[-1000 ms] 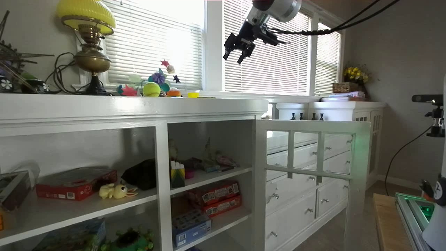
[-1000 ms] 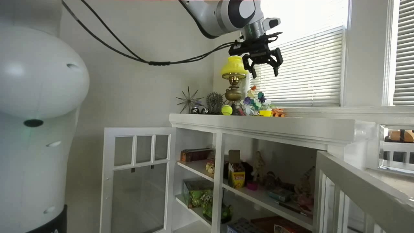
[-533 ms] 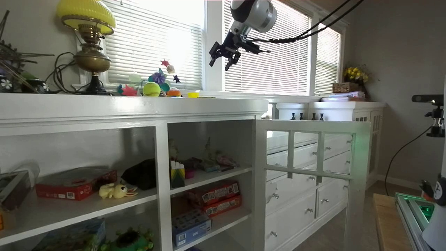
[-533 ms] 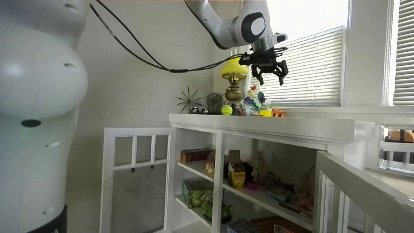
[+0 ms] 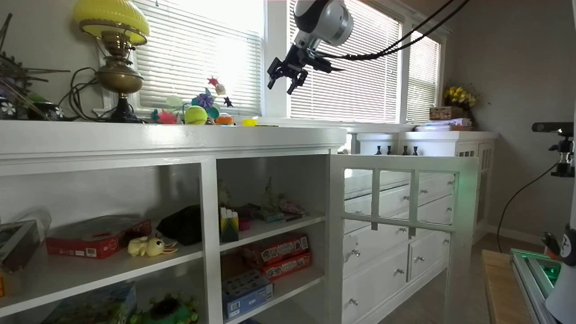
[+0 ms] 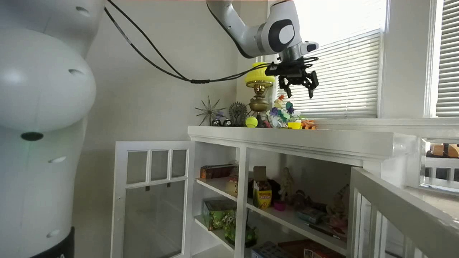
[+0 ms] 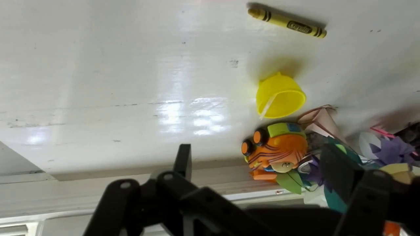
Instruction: Take the clear object out of the small yellow bowl
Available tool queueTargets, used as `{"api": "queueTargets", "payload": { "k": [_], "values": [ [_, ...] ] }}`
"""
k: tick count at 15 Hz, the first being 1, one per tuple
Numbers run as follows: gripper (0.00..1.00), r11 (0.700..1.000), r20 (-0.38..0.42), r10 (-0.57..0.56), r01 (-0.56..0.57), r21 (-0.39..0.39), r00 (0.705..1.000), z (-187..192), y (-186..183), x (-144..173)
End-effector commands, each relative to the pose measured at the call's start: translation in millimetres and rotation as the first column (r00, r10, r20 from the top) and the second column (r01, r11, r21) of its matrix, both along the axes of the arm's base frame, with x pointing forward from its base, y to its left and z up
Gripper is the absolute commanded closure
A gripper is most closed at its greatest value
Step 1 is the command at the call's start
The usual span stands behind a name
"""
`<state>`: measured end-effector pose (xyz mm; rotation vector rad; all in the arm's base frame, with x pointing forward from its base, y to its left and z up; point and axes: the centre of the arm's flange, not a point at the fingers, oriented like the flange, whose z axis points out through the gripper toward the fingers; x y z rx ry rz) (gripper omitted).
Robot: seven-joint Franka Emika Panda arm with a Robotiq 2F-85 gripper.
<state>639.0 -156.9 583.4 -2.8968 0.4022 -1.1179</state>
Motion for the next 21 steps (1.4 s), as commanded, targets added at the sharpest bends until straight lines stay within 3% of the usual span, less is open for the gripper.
{"api": "queueTargets", "payload": {
  "k": [1, 9, 14, 21],
  "values": [
    [0.0, 0.999, -0.001, 0.021, -0.021, 0.042, 1.0, -16, 9, 22],
    [0.0, 0.998, -0.001, -0.02, 0.02, 0.066, 1.0, -37, -6, 43],
    [0.0, 0.989, 0.051, -0.037, 0.03, 0.145, 0.998, -36, -11, 68],
    [0.0, 0.984, 0.06, -0.033, 0.022, 0.178, 0.998, -50, -4, 100]
  ]
}}
